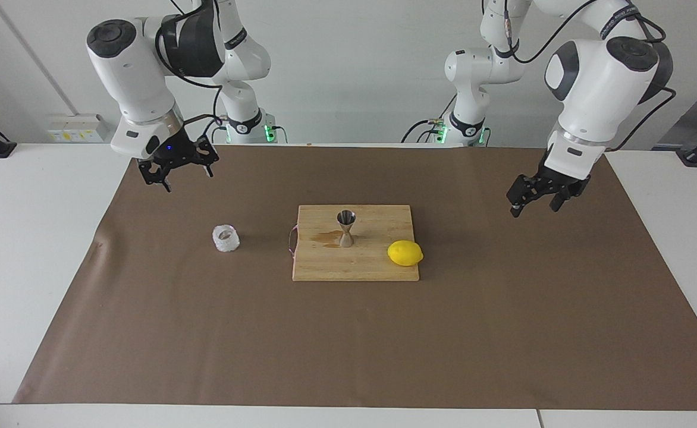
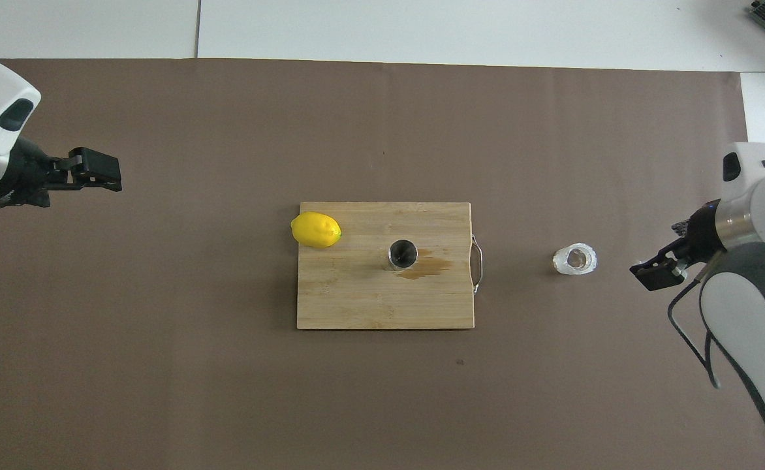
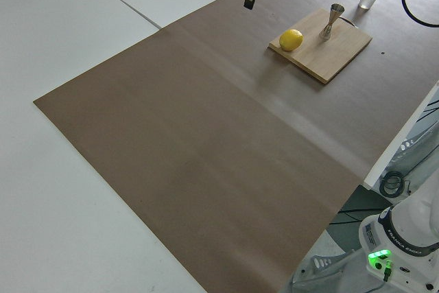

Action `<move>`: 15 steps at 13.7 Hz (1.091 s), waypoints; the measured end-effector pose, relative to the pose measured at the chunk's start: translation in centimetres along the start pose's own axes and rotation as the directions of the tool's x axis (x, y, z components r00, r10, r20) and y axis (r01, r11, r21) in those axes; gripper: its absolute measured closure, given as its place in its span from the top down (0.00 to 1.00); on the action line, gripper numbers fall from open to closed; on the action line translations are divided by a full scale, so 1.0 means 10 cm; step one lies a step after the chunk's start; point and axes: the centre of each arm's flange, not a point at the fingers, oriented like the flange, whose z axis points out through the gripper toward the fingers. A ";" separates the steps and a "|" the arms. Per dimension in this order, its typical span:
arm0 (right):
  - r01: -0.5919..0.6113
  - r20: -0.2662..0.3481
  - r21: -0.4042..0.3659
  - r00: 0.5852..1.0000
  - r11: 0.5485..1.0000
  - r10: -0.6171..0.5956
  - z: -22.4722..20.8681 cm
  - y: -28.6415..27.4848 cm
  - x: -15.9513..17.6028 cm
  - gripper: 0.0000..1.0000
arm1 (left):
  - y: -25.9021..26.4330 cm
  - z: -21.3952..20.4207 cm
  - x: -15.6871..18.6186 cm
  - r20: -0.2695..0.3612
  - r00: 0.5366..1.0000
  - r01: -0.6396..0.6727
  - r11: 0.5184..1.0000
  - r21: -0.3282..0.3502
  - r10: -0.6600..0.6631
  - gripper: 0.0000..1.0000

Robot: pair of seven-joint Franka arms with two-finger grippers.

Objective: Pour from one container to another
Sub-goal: 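Grasp the small white cup with the right gripper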

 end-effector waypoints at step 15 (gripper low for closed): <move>0.684 -0.366 0.022 0.684 0.729 -0.631 1.85 0.61 -0.27 1.00 | -0.24 -0.07 0.01 -0.001 1.000 -0.011 1.000 0.011 0.011 1.00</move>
